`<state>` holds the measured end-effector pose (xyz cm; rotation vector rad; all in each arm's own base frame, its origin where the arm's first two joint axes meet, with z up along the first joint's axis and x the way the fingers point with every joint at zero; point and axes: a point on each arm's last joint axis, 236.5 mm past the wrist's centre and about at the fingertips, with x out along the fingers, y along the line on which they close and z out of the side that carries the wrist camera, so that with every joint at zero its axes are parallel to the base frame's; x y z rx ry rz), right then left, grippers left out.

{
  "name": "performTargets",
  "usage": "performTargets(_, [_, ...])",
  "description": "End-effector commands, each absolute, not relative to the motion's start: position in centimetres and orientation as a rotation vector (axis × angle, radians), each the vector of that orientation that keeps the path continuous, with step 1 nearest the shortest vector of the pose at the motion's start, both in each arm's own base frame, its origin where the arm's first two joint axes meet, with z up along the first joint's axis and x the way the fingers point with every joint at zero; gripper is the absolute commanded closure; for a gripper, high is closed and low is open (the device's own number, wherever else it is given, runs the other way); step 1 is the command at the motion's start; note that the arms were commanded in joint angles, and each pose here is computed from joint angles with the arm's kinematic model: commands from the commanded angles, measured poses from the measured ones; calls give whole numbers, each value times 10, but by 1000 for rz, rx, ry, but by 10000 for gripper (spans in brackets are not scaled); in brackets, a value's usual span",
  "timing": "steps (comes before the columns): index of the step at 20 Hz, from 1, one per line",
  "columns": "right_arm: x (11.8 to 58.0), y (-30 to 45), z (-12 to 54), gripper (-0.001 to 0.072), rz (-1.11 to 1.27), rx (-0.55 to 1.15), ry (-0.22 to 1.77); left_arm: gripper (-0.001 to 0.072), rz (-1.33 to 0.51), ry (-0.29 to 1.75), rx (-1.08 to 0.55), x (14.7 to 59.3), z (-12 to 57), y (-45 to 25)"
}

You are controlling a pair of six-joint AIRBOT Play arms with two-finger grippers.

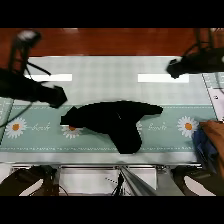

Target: Fold the shirts.

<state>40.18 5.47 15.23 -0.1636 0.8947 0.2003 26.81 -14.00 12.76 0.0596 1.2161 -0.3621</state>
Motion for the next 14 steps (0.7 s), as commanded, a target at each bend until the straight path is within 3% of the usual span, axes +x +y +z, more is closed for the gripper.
performTargets(1, [379, -44, 133, 214, -4, 20, 992, -4, -432, 1362, -85, 241, 52, -169])
performTargets(5, [368, -53, 90, 167, 22, 241, 1030, -3, -346, 1429, -185, 229, 11, -140])
performTargets(9, [351, -44, 38, 168, 39, 286, 1112, -2, -220, 1426, -303, 237, -2, -80])
performTargets(14, [331, -36, 4, 168, 57, 310, 1188, -1, -237, 1416, -580, 237, -23, -54])
